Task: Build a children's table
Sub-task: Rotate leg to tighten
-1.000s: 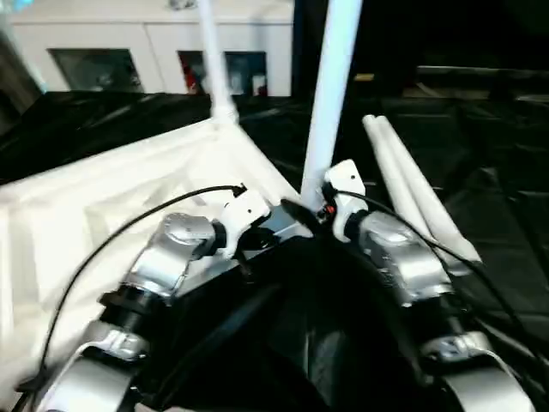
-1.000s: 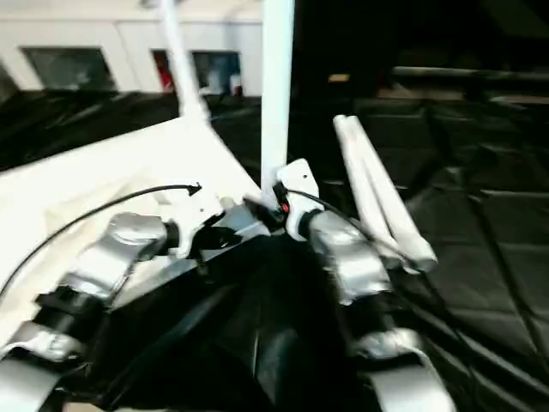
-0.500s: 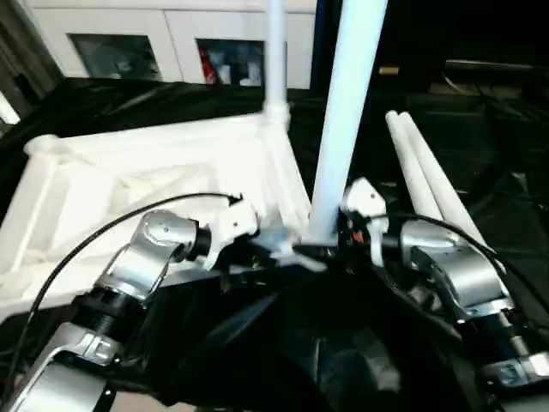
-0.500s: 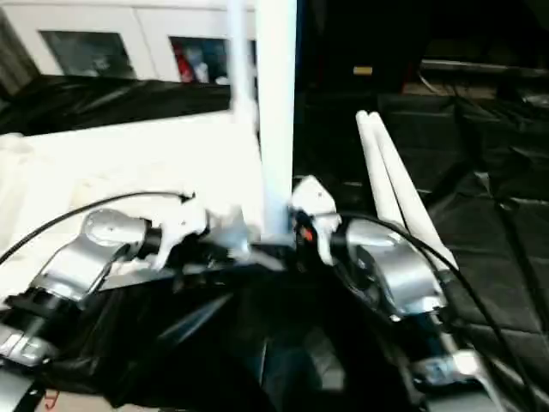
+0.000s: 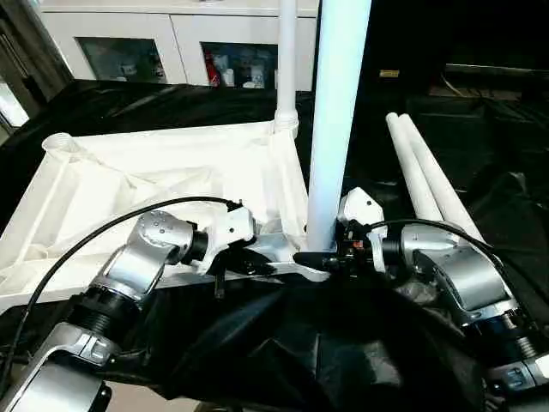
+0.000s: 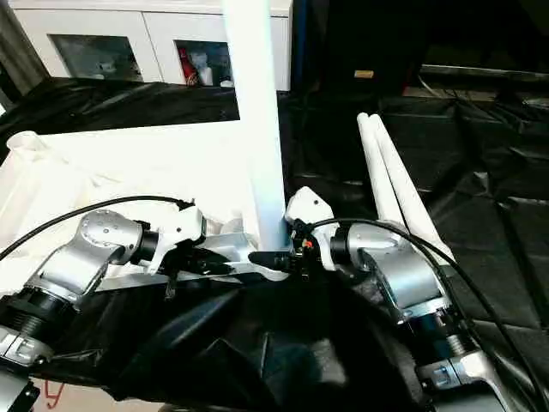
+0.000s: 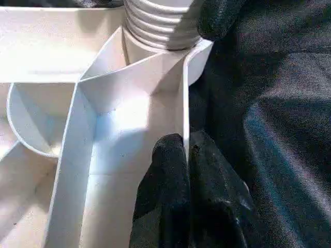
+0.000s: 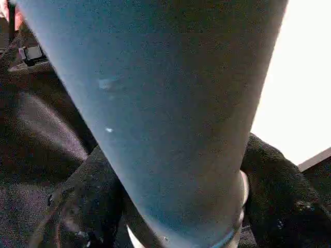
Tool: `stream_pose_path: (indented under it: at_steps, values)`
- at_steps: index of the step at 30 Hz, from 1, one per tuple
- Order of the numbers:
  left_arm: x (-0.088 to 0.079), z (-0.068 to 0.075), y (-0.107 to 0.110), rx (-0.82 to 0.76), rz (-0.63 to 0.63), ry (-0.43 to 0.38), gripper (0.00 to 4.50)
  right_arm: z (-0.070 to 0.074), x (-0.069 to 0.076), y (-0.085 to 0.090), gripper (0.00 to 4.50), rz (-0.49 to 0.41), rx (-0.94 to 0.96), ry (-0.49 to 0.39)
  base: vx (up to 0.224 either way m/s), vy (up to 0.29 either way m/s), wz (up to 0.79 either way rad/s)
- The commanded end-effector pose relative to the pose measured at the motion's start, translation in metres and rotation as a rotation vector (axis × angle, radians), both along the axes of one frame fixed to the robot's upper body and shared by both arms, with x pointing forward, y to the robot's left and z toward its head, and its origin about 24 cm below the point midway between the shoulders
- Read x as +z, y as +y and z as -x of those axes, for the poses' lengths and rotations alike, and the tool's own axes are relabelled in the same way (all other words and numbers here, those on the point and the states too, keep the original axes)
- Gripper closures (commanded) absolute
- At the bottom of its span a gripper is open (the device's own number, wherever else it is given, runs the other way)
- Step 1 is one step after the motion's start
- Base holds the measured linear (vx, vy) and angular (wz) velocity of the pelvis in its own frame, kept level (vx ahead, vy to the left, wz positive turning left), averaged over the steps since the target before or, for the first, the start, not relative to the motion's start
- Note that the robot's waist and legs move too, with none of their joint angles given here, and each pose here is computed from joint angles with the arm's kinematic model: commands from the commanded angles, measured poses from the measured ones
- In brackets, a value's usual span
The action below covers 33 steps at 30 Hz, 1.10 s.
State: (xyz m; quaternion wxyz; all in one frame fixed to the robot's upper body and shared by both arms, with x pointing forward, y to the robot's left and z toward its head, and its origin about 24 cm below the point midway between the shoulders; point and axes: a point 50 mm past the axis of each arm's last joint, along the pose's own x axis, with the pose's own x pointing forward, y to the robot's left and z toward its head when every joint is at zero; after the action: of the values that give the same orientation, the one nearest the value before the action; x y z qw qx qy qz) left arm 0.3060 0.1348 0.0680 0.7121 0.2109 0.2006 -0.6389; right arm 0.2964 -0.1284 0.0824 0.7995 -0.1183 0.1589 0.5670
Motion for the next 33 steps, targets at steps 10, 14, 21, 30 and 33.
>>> stream_pose_path:
  at_steps: [10,14,21,30,33]
  values:
    - [0.013,-0.017,-0.021,0.151,0.111,-0.053,4.5,0.0,-0.054,0.005,1.8,-0.113,-0.465,0.147,0.0,0.0,0.0]
    - [0.011,-0.03,-0.03,0.301,0.095,-0.087,4.5,-0.006,-0.071,0.015,1.81,-0.099,-0.657,0.183,0.0,0.0,0.0]
    - [0.009,-0.034,-0.066,0.405,0.124,-0.08,4.5,-0.028,-0.069,0.053,1.81,-0.155,-0.836,0.233,0.0,0.0,0.0]
    - [0.01,-0.033,-0.067,0.364,0.125,-0.085,4.5,-0.033,-0.063,0.064,1.09,-0.157,-0.789,0.21,0.0,0.0,0.0]
    - [0.01,-0.032,-0.063,0.345,0.124,-0.084,4.5,-0.037,-0.058,0.062,1.02,-0.154,-0.769,0.167,0.0,0.0,0.0]
